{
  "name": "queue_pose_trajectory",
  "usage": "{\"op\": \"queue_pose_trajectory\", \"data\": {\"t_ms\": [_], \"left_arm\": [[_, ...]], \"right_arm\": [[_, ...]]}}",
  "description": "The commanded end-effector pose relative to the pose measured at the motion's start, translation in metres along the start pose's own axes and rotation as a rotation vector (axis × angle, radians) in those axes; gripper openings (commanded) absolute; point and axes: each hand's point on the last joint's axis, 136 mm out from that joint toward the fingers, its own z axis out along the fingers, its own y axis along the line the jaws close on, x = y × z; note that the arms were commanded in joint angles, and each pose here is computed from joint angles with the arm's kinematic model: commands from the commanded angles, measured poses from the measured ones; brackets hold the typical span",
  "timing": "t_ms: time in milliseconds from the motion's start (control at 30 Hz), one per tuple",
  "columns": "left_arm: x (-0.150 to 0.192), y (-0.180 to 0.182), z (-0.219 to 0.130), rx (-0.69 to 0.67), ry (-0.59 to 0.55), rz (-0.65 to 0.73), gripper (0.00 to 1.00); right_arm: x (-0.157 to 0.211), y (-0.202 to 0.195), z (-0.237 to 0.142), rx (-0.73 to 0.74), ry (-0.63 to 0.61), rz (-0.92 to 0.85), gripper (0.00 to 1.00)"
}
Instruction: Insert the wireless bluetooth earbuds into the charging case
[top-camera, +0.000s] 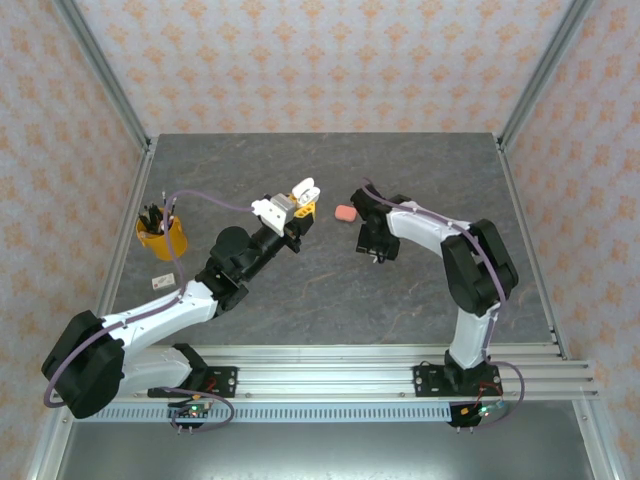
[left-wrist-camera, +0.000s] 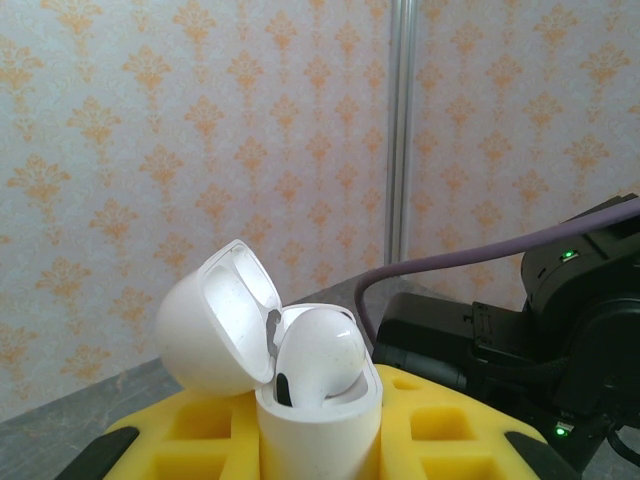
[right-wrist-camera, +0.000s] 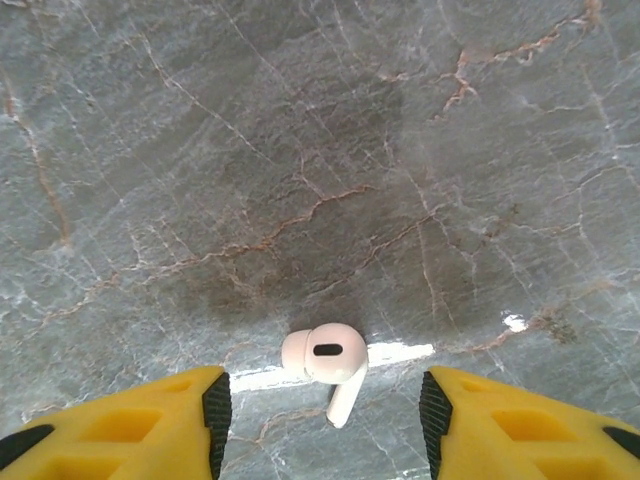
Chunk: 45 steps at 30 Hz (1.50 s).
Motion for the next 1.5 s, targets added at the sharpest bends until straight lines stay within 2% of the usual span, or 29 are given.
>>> {"op": "queue_pose_trajectory", "data": {"t_ms": [0,367,800,1200,1467], "left_arm": [[-0.022,0.003,0.000,-0.003,-0.058,-0.005,0.00],[-0.020,0.003,0.000,-0.004,-0.056,-0.003,0.00],[-0.019,0.003,-0.001,-0.007,-0.054,-0.001,0.00],[-0.017,0.004,-0.001,-0.012,-0.050,0.002,0.00],[-0.018,0.004,-0.001,-0.012,-0.053,-0.001,0.00]], "right_arm": [[-0.001,-0.004,0.003,0.050,0.004,-0.009,0.53],[-0.001,-0.008,0.013,0.091,0.015,-0.050,0.46],[-0.009,-0.005,0.014,0.100,-0.004,-0.051,0.42],[-0.001,-0.008,0.018,0.093,0.010,-0.052,0.40],[0.001,-0.010,0.017,0.090,0.011,-0.053,0.34]]}}
